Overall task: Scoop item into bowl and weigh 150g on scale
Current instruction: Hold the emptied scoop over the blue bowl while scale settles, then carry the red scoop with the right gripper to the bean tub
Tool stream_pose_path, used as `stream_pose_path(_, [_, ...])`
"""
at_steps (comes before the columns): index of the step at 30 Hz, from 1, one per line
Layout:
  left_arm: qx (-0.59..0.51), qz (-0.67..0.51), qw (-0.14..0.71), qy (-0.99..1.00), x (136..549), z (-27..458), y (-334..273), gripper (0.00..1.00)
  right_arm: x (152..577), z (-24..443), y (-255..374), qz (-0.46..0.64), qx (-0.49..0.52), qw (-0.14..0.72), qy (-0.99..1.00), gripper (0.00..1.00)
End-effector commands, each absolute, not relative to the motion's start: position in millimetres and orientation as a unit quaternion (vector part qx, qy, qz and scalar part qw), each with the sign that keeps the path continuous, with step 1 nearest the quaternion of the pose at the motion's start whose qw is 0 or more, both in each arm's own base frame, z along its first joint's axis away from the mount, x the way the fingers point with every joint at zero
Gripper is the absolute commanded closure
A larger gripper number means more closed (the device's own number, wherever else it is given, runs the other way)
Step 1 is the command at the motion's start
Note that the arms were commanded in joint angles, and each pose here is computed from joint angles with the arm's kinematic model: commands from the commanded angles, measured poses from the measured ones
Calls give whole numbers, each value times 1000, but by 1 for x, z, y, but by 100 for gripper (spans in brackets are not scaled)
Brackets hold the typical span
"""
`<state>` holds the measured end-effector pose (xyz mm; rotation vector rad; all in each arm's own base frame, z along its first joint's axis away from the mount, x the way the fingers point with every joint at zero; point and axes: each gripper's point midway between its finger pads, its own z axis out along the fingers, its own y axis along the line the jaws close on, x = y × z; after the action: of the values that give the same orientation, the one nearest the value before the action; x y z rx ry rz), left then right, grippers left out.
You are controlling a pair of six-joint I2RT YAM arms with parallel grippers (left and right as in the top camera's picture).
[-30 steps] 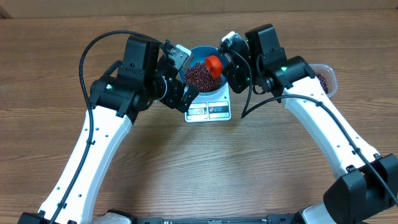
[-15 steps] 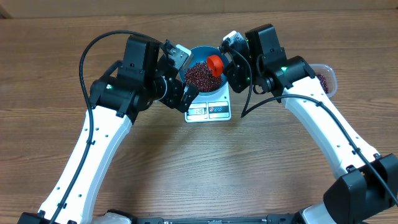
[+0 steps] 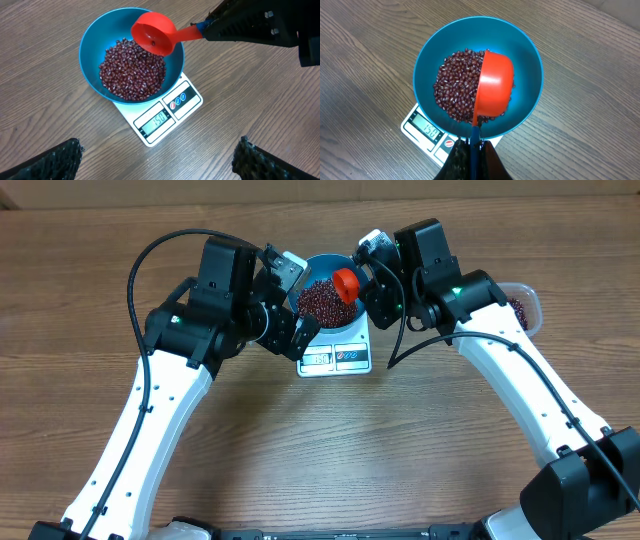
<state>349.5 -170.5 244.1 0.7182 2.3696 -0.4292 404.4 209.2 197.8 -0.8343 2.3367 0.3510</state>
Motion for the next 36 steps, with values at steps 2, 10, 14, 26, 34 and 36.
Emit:
stream_pose_path(2, [284,-167,328,885,347,259,-173,0,408,221,210,132,-312,339,878,96])
stream_pose_path(10, [284,-167,328,885,347,259,-173,0,407,220,210,132,-312,337,879,96])
stream_pose_path(14, [284,-167,328,885,347,259,-173,0,404,217,209,136,-307,328,883,96])
stream_pose_path(26, [284,-167,328,885,347,259,-173,0,397,217,209,186,-290,307,887,96])
stream_pose_path(34, [284,-167,328,885,347,259,-173,0,398,255,176,309,-256,327,855,96])
stream_pose_path(36, [284,-167,328,885,347,259,-173,0,399,267,158,320,-241,340,851,96])
